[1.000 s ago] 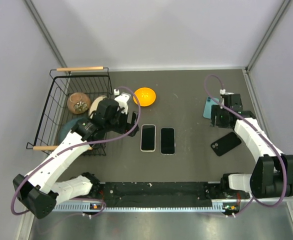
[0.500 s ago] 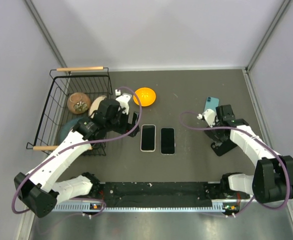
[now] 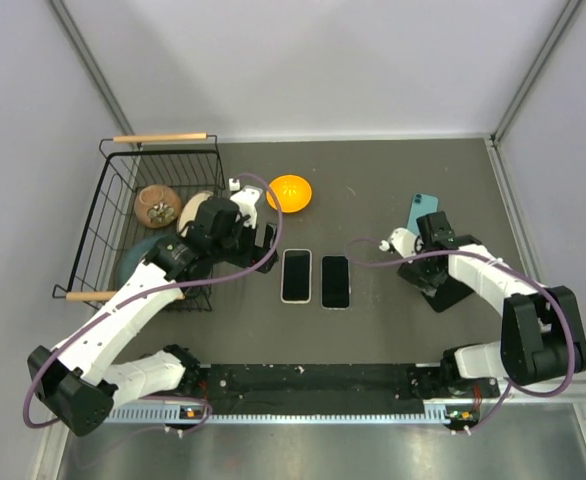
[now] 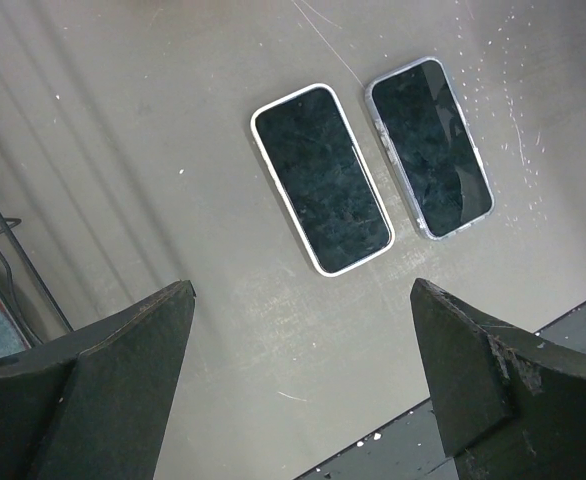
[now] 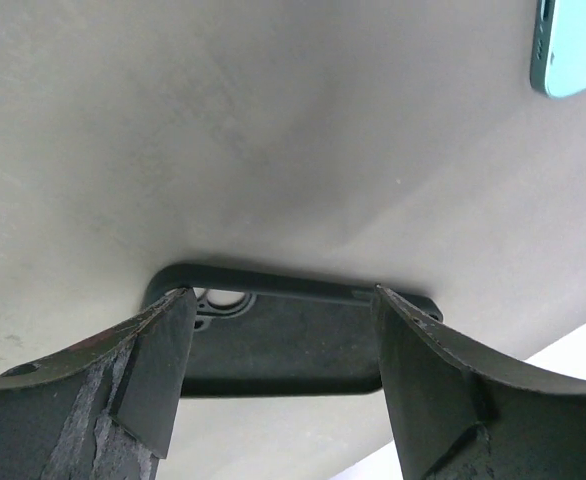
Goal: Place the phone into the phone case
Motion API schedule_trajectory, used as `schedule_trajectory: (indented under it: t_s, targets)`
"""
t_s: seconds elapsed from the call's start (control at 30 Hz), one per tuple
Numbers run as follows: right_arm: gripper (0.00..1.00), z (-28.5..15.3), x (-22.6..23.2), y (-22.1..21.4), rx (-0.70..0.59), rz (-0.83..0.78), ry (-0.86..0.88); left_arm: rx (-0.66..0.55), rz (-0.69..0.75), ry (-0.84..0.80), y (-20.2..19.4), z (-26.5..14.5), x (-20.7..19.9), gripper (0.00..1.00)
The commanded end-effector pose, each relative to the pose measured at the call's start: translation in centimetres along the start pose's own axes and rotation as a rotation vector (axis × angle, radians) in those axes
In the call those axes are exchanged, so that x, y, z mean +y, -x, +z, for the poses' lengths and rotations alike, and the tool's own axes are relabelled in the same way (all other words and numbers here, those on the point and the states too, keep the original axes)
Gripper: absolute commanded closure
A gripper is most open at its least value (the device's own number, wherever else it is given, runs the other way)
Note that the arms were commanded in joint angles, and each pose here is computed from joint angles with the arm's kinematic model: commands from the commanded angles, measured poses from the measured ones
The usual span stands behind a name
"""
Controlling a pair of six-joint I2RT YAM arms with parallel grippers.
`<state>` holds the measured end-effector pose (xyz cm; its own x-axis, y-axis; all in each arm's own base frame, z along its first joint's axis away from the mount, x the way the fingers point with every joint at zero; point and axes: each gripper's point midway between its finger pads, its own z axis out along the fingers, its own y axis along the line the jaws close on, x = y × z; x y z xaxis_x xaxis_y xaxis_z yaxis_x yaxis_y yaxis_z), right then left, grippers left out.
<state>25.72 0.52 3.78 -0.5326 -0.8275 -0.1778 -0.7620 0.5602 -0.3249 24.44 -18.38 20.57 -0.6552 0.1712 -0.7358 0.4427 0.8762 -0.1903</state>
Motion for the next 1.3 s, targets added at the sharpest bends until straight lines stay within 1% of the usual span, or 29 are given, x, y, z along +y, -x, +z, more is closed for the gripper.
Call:
schedule_trajectory:
  t_s: [0.0, 0.07, 0.13, 0.17, 0.2, 0.33, 0.37, 0.47, 0.53, 0.57, 0.63, 0.67, 0.73, 0.77, 0.83, 0.9, 1.03, 1.1, 1.27]
  targets:
    - [0.30, 0.0, 0.7, 3.1, -0.123, -0.031, 0.034, -0.072, 0.005, 0.000, 1.4, -0.4, 0.0, 0.05]
    - [0.31, -0.2, 1.2, 4.6, -0.191, -0.013, 0.065, -0.070, 0.004, 0.002, 1.4, -0.4, 0.1, 0.05]
    - [0.35, -0.4, 0.8, 6.0, -0.244, 0.009, 0.061, -0.074, 0.005, -0.002, 1.4, -0.5, 0.0, 0.05]
    - [0.40, -0.3, 0.8, 6.2, -0.250, 0.029, 0.063, -0.073, 0.002, 0.001, 1.4, -0.5, 0.0, 0.05]
    - [0.43, -0.2, 0.5, 6.5, -0.252, 0.037, 0.055, -0.075, 0.003, -0.001, 1.4, -0.6, 0.0, 0.05]
    - [0.52, 1.2, 0.2, 5.6, -0.178, 0.070, 0.041, -0.073, 0.002, 0.004, 1.3, -0.5, 0.1, 0.05]
    - [0.57, 1.4, 0.2, 5.7, -0.167, 0.098, 0.041, -0.074, 0.003, 0.003, 1.3, -0.5, 0.1, 0.05]
    - [0.61, 1.6, 0.0, 5.9, -0.157, 0.120, 0.048, -0.071, 0.003, 0.003, 1.4, -0.4, 0.1, 0.05]
    - [0.61, 1.5, 0.0, 6.0, -0.160, 0.120, 0.050, -0.069, 0.003, 0.004, 1.3, -0.4, 0.1, 0.05]
    - [0.60, 1.2, -0.2, 6.2, -0.172, 0.118, 0.043, -0.076, 0.002, 0.033, 1.4, -0.4, 0.6, 0.05]
    - [0.58, 0.7, -0.2, 6.5, -0.191, 0.120, 0.051, -0.076, 0.003, 0.034, 1.4, -0.4, 0.6, 0.05]
    - [0.54, 0.3, 0.2, 6.3, -0.184, 0.108, 0.072, -0.076, 0.003, 0.031, 1.4, -0.4, 0.6, 0.05]
    - [0.50, -1.1, 0.2, 6.8, -0.214, 0.093, 0.085, -0.071, 0.004, 0.030, 1.4, -0.3, 0.5, 0.05]
    - [0.46, -1.5, 0.8, 6.0, -0.187, 0.074, 0.112, -0.070, 0.004, 0.029, 1.4, -0.3, 0.5, 0.05]
    - [0.43, -2.6, 0.4, 5.8, -0.190, 0.056, 0.087, -0.069, 0.003, 0.030, 1.4, -0.2, 0.6, 0.05]
    - [0.42, -3.4, 0.4, 5.2, -0.178, 0.020, 0.084, -0.069, 0.004, 0.028, 1.3, -0.2, 0.5, 0.05]
    - [0.42, -4.3, 1.0, 5.3, -0.216, -0.058, 0.109, -0.069, 0.004, 0.024, 1.4, -0.3, 0.4, 0.05]
    - [0.42, -3.8, 1.4, 4.9, -0.197, -0.082, 0.128, -0.072, 0.004, 0.024, 1.5, -0.3, 0.4, 0.05]
    - [0.45, -1.6, 1.7, 3.4, -0.096, -0.128, 0.162, -0.081, 0.005, 0.029, 1.5, -0.5, 0.5, 0.05]
